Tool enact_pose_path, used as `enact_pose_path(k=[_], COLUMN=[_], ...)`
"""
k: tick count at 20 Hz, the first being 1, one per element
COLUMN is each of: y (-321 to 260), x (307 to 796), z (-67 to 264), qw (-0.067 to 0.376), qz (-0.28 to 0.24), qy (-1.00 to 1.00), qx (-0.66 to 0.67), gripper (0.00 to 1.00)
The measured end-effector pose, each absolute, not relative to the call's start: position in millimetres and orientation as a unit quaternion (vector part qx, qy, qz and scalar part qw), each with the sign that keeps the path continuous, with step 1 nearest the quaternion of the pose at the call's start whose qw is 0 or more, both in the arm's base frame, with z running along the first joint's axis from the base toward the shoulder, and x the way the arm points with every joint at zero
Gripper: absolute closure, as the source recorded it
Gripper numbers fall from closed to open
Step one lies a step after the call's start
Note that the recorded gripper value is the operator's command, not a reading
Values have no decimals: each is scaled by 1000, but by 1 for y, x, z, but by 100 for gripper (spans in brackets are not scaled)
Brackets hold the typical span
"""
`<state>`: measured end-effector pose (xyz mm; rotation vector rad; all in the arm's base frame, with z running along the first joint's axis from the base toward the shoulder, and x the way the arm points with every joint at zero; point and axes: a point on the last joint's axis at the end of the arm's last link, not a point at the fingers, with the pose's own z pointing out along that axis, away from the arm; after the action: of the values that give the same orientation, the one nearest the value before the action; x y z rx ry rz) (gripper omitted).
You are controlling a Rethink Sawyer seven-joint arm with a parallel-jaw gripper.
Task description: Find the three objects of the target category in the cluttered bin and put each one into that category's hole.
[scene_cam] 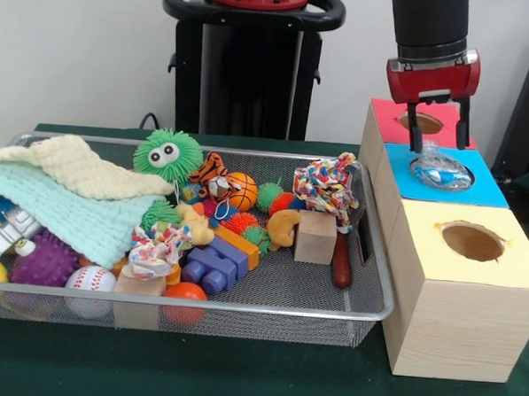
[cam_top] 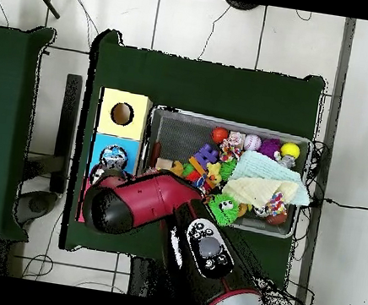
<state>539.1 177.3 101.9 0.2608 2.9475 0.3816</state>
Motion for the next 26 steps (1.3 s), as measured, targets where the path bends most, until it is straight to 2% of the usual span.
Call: enact_pose_path(k=[26], y=[174], x=[541], z=[102], qw=[79], qz=[128], qy=[984], qx=[91], gripper=[0])
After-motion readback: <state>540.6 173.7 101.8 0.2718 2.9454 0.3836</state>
